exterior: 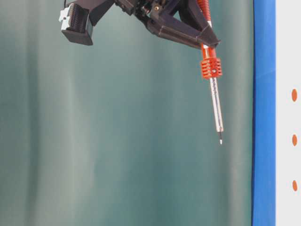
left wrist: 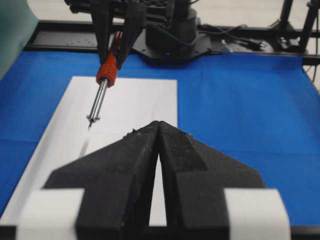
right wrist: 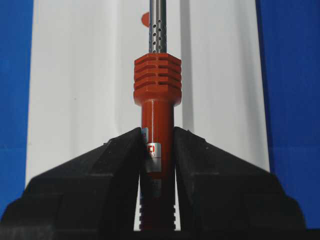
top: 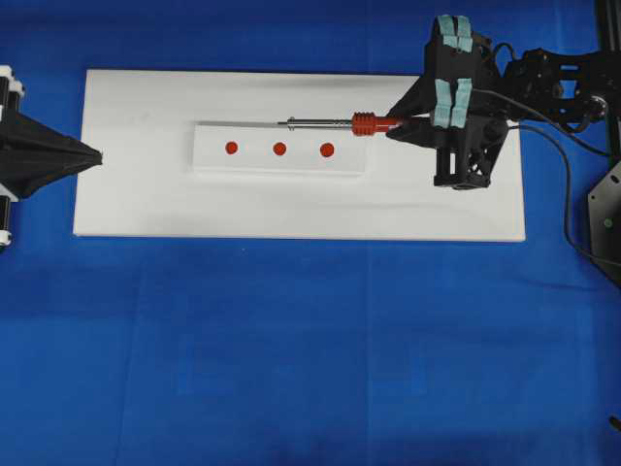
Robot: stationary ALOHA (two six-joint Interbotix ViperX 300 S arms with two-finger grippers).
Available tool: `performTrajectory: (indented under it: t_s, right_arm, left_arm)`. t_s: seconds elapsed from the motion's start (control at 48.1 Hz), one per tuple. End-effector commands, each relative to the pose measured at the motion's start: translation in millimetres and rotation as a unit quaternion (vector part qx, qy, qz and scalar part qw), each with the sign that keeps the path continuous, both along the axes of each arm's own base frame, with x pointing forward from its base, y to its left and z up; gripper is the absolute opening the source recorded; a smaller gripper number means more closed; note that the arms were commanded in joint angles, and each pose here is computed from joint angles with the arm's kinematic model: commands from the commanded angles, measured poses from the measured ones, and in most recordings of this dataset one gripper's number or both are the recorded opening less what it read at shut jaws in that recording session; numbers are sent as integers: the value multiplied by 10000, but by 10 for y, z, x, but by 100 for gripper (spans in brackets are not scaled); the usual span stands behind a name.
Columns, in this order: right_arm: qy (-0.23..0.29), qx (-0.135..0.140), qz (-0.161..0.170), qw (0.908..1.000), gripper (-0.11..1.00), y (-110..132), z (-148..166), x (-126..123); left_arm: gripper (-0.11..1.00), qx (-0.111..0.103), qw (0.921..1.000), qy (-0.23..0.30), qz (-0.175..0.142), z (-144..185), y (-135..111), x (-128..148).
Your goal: Touch the tip of the soldering iron to the mark.
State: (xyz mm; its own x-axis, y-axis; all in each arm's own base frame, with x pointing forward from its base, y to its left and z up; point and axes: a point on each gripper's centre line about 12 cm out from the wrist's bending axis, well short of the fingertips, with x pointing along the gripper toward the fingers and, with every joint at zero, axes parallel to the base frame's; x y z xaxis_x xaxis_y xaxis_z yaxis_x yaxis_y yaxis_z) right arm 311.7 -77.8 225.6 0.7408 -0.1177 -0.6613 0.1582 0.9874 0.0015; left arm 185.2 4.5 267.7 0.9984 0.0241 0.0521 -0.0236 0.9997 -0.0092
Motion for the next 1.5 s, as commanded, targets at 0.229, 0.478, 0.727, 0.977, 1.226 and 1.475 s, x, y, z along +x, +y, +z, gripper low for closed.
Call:
performTrajectory:
  t_s: [0.229, 0.478, 0.727, 0.977, 1.226, 1.475]
  right_arm:
    - [-75, -12, -23, 10000, 6, -12, 101, -68]
    - [15, 39, -103, 9999, 6, -1, 58, -306]
    - [148, 112, -64, 9998, 6, 68, 29, -528]
    - [143, 99, -125, 9998, 6, 52, 13, -595]
    - [128, 70, -121, 9998, 6, 48, 16, -592]
    - [138, 66, -119, 9998, 6, 47, 12, -591]
  left_arm:
    - [2, 2, 10000, -84, 8, 49, 3, 11]
    - [2, 2, 10000, -92, 0, 51, 0, 11]
    - [2, 2, 10000, -92, 8, 55, 3, 12]
    - [2, 3, 9999, -107, 8, 60, 3, 9]
    - [2, 3, 10000, -100, 8, 58, 3, 9]
    - [2, 3, 9999, -107, 8, 60, 3, 9]
